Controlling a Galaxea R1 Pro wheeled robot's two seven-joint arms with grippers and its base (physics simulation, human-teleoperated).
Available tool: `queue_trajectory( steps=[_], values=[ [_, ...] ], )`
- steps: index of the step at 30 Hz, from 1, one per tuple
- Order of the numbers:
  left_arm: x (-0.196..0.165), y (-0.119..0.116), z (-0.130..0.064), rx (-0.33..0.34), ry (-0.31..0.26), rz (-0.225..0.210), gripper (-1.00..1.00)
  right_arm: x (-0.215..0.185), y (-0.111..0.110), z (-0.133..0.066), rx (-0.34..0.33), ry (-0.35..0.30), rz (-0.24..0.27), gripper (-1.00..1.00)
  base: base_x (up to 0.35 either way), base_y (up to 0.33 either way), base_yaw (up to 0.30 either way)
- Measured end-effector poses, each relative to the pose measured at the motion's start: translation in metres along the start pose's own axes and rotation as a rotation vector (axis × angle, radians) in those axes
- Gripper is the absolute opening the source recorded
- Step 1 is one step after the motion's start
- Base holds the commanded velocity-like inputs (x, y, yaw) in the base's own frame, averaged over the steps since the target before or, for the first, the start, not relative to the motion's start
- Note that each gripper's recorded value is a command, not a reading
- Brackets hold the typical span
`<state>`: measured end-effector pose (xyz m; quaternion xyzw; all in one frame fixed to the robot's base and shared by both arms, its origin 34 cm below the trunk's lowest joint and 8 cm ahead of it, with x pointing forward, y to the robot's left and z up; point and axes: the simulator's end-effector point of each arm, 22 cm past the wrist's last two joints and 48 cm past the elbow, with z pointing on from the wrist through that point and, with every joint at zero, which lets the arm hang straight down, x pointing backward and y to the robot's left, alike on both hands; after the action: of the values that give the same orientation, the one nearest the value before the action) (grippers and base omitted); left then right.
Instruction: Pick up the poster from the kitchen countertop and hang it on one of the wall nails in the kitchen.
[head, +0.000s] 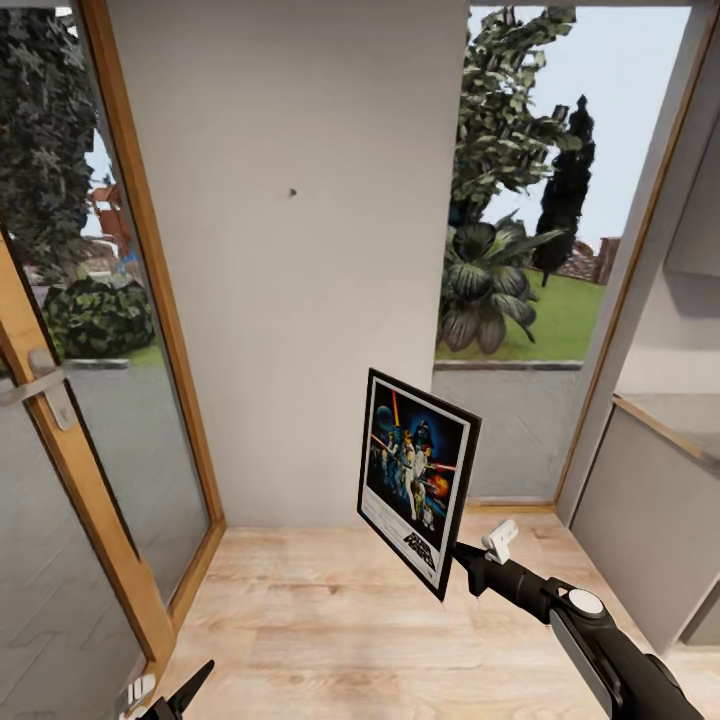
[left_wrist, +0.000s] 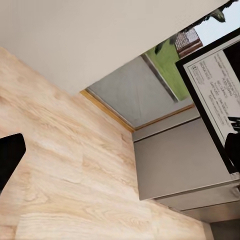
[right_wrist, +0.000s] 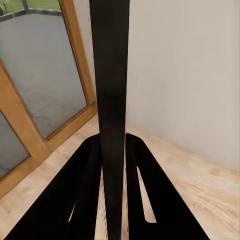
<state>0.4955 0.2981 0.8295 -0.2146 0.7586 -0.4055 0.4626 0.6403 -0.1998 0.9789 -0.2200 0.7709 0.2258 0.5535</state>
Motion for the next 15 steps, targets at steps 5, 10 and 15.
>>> queue_trajectory(
  steps=[5,10,15],
  values=[
    [0.0000,0.0002,-0.0001,-0.001,0.000,-0.001,1.00,0.0000,0.0000,0.0000,0.000,0.000,0.000,-1.00,0.338,0.000,0.000],
    [-0.0002,-0.0001,0.0001,0.000,-0.001,-0.001,1.00,0.0001,0.0000,0.0000,0.000,0.000,0.000,-1.00,0.339,0.000,0.000],
    [-0.0003,-0.0001,0.0002,0.000,-0.001,-0.001,1.00,0.0001,0.0001,0.0000,0.000,0.000,0.000,-1.00,0.339,0.000,0.000]
  ],
)
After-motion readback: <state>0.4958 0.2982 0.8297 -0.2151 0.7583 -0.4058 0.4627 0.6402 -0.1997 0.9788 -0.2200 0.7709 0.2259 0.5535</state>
